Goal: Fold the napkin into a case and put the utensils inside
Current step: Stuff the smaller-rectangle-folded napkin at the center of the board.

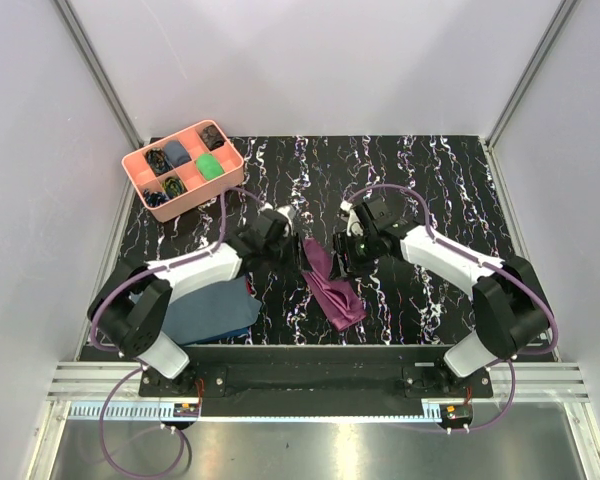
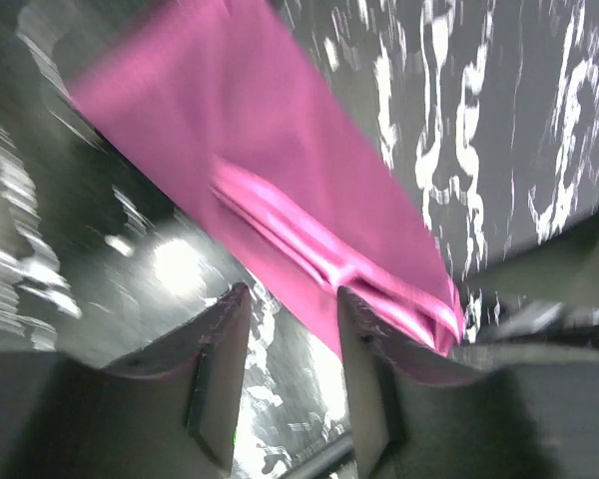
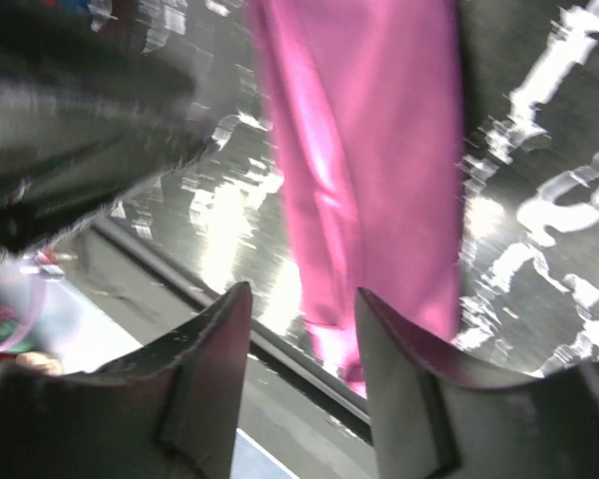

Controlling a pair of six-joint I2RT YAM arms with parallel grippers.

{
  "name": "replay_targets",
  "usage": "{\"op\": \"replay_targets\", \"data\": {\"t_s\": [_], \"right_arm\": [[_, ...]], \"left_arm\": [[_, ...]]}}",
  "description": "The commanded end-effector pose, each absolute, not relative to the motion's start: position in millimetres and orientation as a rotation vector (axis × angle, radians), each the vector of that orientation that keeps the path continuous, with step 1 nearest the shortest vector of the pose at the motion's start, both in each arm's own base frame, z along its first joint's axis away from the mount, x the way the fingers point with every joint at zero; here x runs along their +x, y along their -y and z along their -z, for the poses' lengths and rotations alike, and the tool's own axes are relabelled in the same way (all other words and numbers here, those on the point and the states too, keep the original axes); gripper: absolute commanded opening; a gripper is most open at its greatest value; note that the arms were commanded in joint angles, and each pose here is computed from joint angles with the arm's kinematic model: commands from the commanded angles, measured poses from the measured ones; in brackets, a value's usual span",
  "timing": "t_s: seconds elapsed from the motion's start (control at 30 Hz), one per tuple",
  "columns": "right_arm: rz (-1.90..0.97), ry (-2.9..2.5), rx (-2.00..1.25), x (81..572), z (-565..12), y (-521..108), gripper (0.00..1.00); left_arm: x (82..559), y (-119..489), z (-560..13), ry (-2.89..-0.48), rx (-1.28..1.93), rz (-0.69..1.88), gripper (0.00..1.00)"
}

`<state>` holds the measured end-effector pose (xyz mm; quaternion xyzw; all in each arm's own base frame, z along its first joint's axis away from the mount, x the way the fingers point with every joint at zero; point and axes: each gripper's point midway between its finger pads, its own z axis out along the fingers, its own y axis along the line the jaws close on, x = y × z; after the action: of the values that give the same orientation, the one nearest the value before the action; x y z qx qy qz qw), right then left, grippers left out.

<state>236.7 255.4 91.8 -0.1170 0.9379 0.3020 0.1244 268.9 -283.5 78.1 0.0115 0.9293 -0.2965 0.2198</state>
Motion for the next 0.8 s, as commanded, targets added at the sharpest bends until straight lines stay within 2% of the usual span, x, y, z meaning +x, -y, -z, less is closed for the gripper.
{"op": "replay_targets", "data": {"t_s": [0.0,0.1,0.23,0.4,0.67,0.77], "right_arm": [[-0.626,-2.821,-0.455,219,-85,-223,0.57],[-0.587,-2.827,-0.49,213,-83,-222,0.57],[-0.565,-2.826,-0.505,209,-81,-221,0.55],[-0.567,-2.844,-0.504,205,-73,-225,0.44],[-0.533,-2.875,-0.486,199,-56,-222,0.43],[-0.546,-2.887,-0.484,194,-50,-226,0.38]], "left_arm": [[239,311,-87,-2.569,-0.056,0.997,0.36],[232,327,-88,-2.522,-0.09,1.106,0.24],[229,331,-77,-2.549,-0.1,1.103,0.19],[228,334,-58,-2.573,-0.148,1.114,0.16],[218,335,-41,-2.61,-0.156,1.077,0.13],[215,336,-33,-2.629,-0.171,1.074,0.11]]}}
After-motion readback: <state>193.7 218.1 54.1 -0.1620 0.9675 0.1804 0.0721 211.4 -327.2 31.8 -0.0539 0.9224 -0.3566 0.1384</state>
